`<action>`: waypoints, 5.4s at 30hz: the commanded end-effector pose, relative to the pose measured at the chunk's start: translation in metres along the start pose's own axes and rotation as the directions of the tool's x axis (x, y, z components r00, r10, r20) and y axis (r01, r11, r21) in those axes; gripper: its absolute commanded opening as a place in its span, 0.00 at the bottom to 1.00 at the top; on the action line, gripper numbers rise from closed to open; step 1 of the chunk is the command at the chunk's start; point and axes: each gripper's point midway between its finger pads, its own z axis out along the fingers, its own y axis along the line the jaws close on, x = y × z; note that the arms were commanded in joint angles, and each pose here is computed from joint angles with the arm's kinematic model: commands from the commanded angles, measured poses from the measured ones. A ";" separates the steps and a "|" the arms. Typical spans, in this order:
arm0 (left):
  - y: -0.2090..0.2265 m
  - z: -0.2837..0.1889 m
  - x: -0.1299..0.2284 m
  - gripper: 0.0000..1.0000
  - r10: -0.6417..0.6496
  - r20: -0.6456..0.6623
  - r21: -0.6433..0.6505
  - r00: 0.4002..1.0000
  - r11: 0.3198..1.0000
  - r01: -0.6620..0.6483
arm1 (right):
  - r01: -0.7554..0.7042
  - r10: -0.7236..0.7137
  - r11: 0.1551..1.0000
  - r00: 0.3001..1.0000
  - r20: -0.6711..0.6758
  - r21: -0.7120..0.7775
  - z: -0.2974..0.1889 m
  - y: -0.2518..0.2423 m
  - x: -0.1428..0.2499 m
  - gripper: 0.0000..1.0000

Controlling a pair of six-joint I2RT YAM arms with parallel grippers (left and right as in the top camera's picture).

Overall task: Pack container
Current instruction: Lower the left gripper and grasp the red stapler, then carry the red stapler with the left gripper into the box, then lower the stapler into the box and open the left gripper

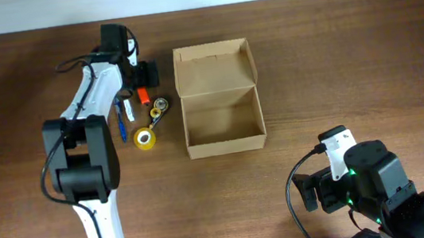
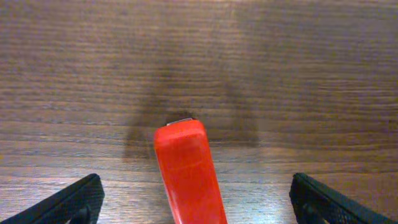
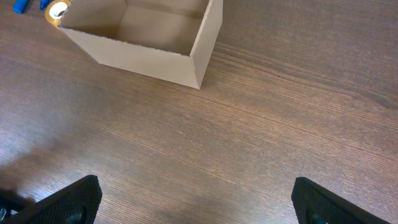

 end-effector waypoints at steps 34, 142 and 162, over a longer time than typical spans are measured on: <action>0.005 0.017 0.016 0.28 -0.045 -0.067 -0.025 0.997 0.999 0.043 | 0.009 -0.009 1.000 1.000 -0.002 -0.009 0.001 0.002 0.001 0.99; -0.199 -0.114 0.168 0.02 0.907 0.322 0.417 0.273 0.123 -0.900 | 0.009 -0.009 1.000 1.000 -0.002 -0.009 0.001 0.002 0.001 0.99; -0.188 -0.087 0.180 0.07 0.932 0.241 0.447 0.271 0.141 -0.883 | 0.009 -0.009 1.000 1.000 -0.002 -0.009 0.001 0.002 0.001 0.99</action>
